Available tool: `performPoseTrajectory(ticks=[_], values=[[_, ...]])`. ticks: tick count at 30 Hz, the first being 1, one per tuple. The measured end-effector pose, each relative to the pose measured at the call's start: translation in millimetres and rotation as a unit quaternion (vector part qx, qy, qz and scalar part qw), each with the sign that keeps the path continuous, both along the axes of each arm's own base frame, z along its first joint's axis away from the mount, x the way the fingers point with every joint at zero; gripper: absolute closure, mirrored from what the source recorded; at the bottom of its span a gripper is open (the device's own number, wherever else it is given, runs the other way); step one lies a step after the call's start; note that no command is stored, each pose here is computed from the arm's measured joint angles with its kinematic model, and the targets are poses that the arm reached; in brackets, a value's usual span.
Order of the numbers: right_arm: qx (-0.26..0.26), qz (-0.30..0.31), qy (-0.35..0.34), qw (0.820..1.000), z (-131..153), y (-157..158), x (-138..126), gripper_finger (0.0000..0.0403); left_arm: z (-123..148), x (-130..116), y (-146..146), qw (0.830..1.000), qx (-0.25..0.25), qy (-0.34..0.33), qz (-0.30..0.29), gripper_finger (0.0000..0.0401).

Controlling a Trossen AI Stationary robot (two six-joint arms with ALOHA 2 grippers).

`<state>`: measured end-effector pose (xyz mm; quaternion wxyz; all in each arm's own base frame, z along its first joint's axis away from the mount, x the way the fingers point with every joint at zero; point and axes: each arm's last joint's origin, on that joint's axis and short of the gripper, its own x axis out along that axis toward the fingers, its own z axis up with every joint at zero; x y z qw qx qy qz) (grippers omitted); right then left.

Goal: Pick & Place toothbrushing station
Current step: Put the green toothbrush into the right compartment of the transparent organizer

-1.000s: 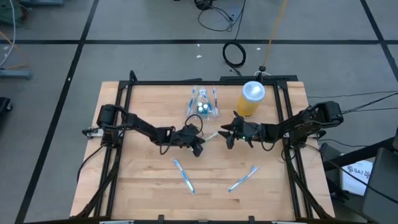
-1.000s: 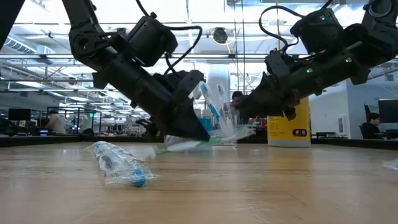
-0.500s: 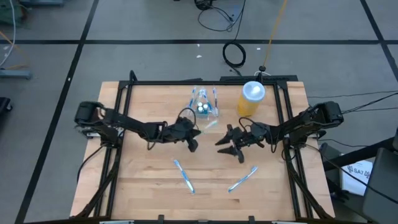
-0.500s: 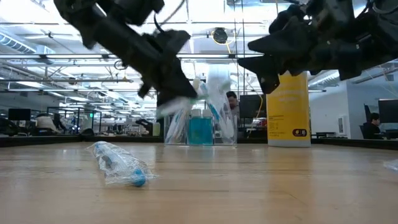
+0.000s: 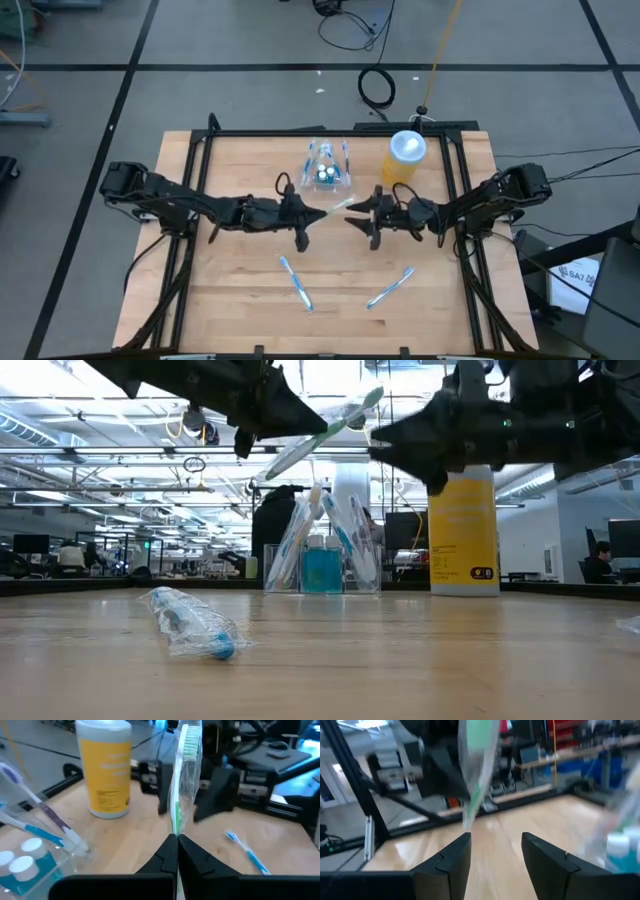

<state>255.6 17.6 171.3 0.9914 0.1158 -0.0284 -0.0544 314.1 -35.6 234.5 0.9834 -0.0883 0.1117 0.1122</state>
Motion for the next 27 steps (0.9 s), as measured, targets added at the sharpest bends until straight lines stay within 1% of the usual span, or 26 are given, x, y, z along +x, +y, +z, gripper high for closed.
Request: performPoseTrajectory(ticks=[3,5,9,11,20,23,27], values=[[-0.025,0.000,-0.040,0.999,11,0,3,0.0234,0,0,-2,1.000,-0.002,0.001,-0.005,0.0398],[-0.035,0.014,-0.055,0.998,18,2,8,0.0234,0,0,-3,1.000,-0.002,-0.002,-0.006,0.0399],[-0.047,0.023,-0.067,0.996,30,3,18,0.0234,2,0,-5,1.000,-0.005,-0.013,-0.008,0.0398],[-0.054,0.019,-0.061,0.996,32,3,21,0.0234,3,0,-6,1.000,-0.005,-0.017,-0.009,0.0399],[-0.062,0.017,-0.073,0.995,41,4,27,0.0235,4,0,-8,1.000,0.001,-0.022,-0.014,0.0398],[-0.063,0.016,-0.079,0.995,43,4,28,0.0250,4,0,-7,1.000,0.002,-0.021,-0.014,0.0399],[-0.063,0.015,-0.075,0.995,43,2,28,0.0294,4,0,-7,1.000,0.002,-0.021,-0.014,0.0397]])
